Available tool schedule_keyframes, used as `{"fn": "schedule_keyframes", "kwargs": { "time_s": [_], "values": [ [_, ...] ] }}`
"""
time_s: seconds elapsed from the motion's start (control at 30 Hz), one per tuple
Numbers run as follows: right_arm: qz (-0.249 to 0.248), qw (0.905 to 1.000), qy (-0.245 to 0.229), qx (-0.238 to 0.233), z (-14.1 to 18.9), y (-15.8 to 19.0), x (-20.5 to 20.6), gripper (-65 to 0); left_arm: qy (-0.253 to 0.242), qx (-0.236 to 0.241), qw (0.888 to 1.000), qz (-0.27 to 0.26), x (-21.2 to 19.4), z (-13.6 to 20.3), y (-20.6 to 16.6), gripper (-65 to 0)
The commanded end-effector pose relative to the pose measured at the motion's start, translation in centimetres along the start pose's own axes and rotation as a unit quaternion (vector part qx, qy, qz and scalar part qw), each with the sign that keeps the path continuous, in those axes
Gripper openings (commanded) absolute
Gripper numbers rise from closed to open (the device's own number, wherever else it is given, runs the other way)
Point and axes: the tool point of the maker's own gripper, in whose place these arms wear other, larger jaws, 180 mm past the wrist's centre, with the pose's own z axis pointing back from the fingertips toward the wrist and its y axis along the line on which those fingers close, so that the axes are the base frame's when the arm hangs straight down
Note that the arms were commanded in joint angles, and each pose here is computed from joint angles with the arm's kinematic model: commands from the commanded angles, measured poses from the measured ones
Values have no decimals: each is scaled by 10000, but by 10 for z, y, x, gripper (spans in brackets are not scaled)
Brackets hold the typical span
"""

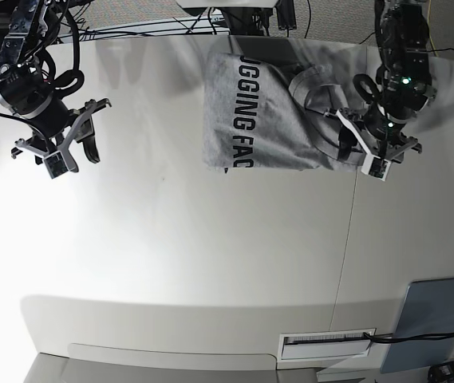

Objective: Fold the T-shirt properly

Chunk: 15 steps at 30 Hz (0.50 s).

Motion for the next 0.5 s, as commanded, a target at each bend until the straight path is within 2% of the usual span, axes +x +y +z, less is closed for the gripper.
{"fn": "schedule_keyframes", "kwargs": {
  "time_s": [0.0, 0.07, 0.13, 0.33, 0.47],
  "values": [
    [85, 9997, -202, -69, 3, -4, 11, -406, -252, -313, 9992, -71, 15, 8, -9, -328],
    [85, 9997, -202, -69, 3, -4, 11, -406, -223, -916, 9955, -125, 12, 19, -27, -328],
    [85, 9997, -206, -69, 3, -4, 11, -406, -154, -1244, 9919, -193, 3, 32, -34, -328],
    [84, 9997, -218, -68, 3, -4, 12, -406, 151, -1001, 9940, 404, -36, 60, -11, -328],
    [84, 9996, -272, -67, 4, -4, 13, -406, 145, -1196, 9885, 909, -51, 77, -16, -328]
  ]
}}
